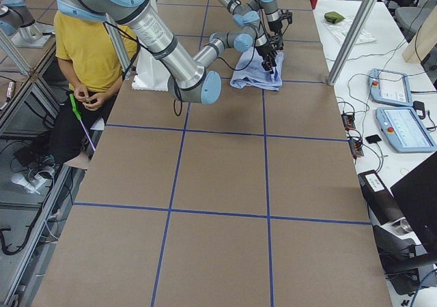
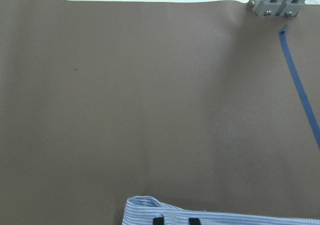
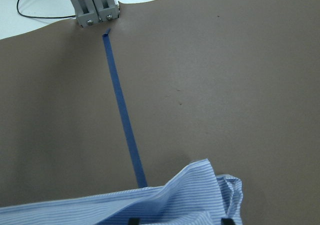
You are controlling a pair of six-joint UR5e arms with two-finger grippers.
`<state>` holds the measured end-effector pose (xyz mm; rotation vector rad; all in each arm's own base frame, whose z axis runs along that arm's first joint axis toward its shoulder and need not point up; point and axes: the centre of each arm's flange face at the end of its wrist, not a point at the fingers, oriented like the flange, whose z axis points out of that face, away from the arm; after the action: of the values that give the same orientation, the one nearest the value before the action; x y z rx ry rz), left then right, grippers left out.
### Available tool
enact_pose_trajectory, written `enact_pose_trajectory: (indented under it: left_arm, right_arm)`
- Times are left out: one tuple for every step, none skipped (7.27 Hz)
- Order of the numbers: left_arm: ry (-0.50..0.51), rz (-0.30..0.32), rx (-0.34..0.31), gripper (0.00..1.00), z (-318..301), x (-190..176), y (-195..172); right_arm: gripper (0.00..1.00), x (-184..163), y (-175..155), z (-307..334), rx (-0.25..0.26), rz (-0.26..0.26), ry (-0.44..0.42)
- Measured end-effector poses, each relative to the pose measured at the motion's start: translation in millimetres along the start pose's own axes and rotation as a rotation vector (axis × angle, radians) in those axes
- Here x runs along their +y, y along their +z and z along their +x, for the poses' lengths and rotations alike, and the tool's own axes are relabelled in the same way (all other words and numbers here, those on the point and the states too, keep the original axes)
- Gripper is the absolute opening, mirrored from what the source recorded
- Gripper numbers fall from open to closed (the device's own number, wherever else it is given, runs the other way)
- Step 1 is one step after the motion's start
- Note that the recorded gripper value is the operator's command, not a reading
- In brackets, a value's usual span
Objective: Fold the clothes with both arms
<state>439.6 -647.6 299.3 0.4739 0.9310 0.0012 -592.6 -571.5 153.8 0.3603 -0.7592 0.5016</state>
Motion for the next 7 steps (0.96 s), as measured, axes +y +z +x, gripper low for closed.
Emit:
enact_pose_trajectory:
  left_arm:
    - [0.042, -0.023, 0.035, 1.0, -18.5, 5.9, -17.5]
    - [0.069, -0.031, 0.052, 1.0, -30.4, 12.1, -28.6]
    - [0.08, -0.032, 0.056, 1.0, -38.3, 14.5, -34.3]
    - [0.08, -0.026, 0.054, 1.0, -46.6, 13.4, -39.6]
    - [0.078, -0.02, 0.052, 1.0, -54.6, 13.5, -46.1]
    - [0.075, -0.017, 0.055, 1.0, -62.4, 15.9, -54.4]
    - [0.07, -0.021, 0.063, 1.0, -70.1, 17.9, -63.2]
  right_arm:
    - [1.0, 2.4, -6.6, -7.4, -0.013, -0.025, 0.009]
    - [1.0, 14.9, -8.6, -13.0, -0.019, -0.043, 0.011]
    - [0.99, 32.4, -5.5, -17.2, -0.014, -0.053, 0.003]
    - [0.98, 45.6, 4.2, -23.7, 0.009, -0.037, -0.01]
    - [0.98, 52.1, 16.5, -34.0, 0.042, -0.002, -0.025]
    - [0.97, 53.7, 29.8, -42.2, 0.078, 0.041, -0.041]
    - [0.96, 54.7, 47.0, -43.8, 0.121, 0.089, -0.059]
